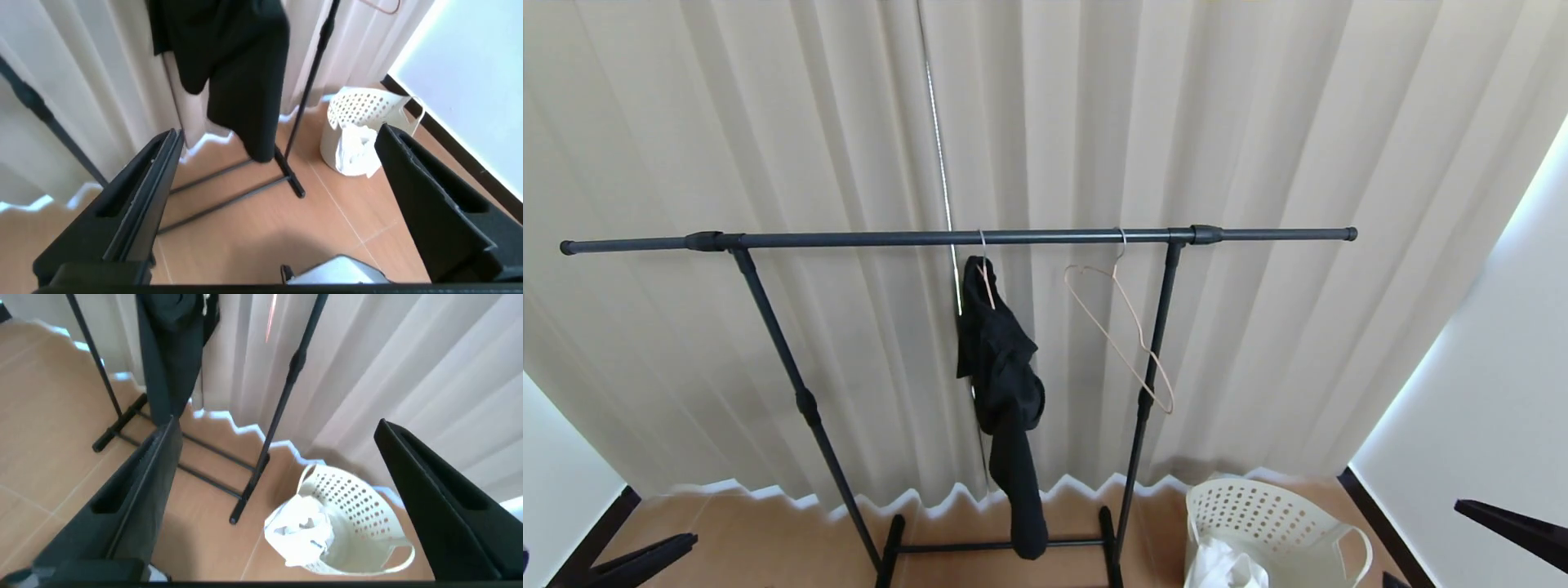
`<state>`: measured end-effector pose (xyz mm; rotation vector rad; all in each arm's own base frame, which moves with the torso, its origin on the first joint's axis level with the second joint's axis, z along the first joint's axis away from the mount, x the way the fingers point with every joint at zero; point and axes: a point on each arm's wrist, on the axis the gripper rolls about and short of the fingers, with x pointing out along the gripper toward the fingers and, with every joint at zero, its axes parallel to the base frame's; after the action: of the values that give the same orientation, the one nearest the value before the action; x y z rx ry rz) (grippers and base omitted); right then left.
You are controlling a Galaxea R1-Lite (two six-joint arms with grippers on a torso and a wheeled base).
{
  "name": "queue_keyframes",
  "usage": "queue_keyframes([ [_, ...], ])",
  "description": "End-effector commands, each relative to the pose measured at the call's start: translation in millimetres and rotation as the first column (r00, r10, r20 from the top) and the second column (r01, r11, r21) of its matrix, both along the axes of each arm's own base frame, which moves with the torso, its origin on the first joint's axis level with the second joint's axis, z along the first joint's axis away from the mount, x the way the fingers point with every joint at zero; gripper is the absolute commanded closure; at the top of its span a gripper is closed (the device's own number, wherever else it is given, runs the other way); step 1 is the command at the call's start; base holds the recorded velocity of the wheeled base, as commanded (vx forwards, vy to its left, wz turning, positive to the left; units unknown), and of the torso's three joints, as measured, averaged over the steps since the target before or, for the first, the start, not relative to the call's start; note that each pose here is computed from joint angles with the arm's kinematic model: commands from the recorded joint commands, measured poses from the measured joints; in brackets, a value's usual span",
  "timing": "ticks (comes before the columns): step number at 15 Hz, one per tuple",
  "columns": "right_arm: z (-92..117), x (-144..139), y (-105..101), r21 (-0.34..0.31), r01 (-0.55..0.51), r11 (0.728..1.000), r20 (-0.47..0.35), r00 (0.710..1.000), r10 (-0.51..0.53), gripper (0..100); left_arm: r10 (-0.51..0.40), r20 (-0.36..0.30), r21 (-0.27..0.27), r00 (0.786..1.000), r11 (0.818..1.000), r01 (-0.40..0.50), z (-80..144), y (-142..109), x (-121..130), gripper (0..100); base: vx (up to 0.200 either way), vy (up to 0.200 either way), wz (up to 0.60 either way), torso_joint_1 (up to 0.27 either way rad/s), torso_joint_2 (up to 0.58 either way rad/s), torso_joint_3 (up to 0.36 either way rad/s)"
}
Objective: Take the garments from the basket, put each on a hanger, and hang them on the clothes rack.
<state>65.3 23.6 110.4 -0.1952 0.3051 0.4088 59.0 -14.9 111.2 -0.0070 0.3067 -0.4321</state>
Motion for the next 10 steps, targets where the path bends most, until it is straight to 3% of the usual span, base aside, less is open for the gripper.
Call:
queue_keyframes([
  [1,-15,-51,-18,0.022,0.020,1.000,0.097,0.995,-0.022,0,0.006,0.068,-0.011,0.998,1.000,-0.005,-4,4,-26,0,0.000,0.000,0.00,0.000,0.00,0.000],
  [6,-25,-68,-26,0.027,0.141,0.990,0.169,0.975,-0.144,0,0.017,0.035,-0.007,0.999,1.000,-0.017,-24,8,-53,0,0.000,0.000,0.00,0.000,0.00,0.000],
  [10,-26,-74,-28,0.056,0.202,0.978,0.225,0.952,-0.210,0,0.150,0.055,0.006,0.987,0.989,-0.151,-24,9,-54,0,0.000,0.000,0.00,0.000,0.00,0.000],
])
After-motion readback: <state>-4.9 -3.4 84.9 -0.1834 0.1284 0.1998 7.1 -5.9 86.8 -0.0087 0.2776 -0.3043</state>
